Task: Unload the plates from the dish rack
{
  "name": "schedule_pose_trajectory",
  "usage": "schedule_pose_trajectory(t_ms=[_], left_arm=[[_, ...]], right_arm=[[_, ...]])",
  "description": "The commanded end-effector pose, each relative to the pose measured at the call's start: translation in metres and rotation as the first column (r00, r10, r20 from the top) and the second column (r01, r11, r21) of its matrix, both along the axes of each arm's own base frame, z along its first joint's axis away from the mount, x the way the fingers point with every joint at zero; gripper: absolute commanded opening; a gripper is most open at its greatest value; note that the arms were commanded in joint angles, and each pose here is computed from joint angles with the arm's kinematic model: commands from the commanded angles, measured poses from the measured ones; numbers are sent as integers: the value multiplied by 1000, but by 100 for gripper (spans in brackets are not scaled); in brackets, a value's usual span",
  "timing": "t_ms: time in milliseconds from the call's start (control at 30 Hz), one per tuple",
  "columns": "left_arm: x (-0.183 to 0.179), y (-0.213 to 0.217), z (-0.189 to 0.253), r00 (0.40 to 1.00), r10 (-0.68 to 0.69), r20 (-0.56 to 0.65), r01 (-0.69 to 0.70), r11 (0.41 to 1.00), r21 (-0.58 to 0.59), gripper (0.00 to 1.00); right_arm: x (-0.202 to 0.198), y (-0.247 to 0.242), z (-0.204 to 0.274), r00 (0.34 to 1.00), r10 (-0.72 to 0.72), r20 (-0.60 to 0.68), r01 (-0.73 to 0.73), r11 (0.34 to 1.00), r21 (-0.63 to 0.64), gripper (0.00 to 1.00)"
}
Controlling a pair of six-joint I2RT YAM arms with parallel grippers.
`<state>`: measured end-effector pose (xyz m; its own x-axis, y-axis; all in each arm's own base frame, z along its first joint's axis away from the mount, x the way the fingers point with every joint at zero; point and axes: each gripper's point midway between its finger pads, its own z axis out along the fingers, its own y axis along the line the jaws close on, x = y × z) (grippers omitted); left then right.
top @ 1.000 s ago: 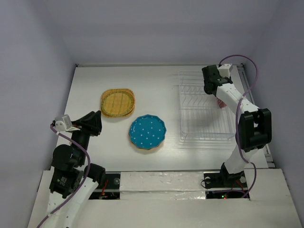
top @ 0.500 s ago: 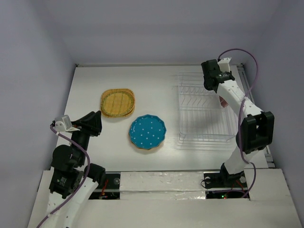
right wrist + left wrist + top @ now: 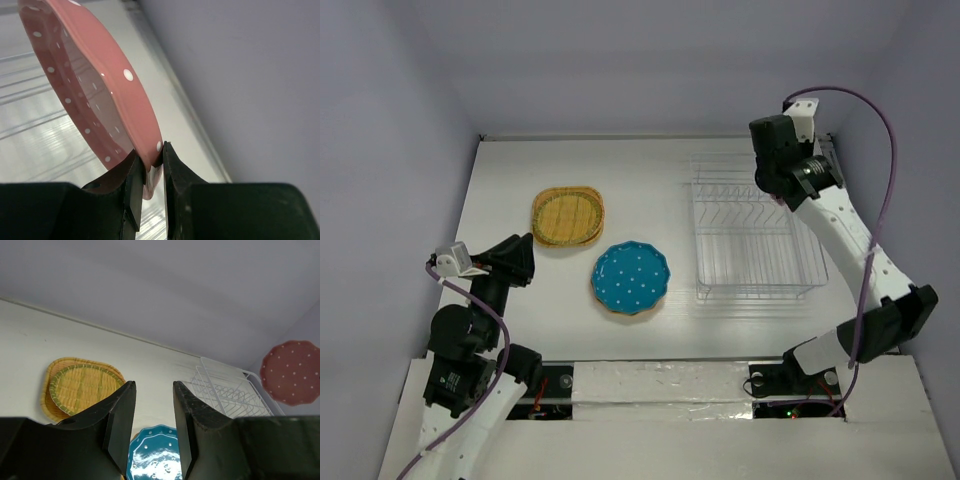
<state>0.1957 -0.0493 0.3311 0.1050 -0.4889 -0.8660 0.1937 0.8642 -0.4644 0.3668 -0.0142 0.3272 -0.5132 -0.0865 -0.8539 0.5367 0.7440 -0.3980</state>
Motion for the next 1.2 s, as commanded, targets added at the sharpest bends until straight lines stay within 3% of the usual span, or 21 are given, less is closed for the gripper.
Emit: schedule_pose_trajectory(t_ms=[0,67,200,233,400,467,567,733,1000,1167], left_arm=[[4,-3,5,1000,-8,16,8,1000,0,33],[5,-4,3,1000,-8,8,8,1000,3,33],[6,-4,2,1000,-8,-1,8,1000,4,33],[7,-5,0,1000,-8,-7,8,1000,7,33],[11,-6,-3,1000,-9,-24,9,1000,11,33],[13,-7,-6,999,-9,-36,9,1000,14,33],[15,-8,-8,999,-9,-47,10,1000,17,33],[16,-9,-10,998,-9,-56,10,1000,18,33],[18,-9,-11,998,-10,-65,11,1000,18,33],[18,-10,-12,998,-10,-70,11,1000,17,33]], right_arm=[[-5,60,60,940,174,293,-242,946,216,0],[-11,103,61,888,293,355,-407,859,309,0],[-29,196,34,741,511,436,-671,539,510,0],[-36,226,19,686,566,458,-716,412,563,0],[-69,283,-14,574,668,474,-735,164,658,0],[-80,303,-36,538,708,458,-719,103,687,0],[-93,322,-66,503,758,416,-679,49,733,0],[-105,339,-101,482,793,372,-631,20,775,0],[-106,349,-139,495,808,319,-579,32,815,1],[-100,349,-158,514,816,266,-560,84,824,4]])
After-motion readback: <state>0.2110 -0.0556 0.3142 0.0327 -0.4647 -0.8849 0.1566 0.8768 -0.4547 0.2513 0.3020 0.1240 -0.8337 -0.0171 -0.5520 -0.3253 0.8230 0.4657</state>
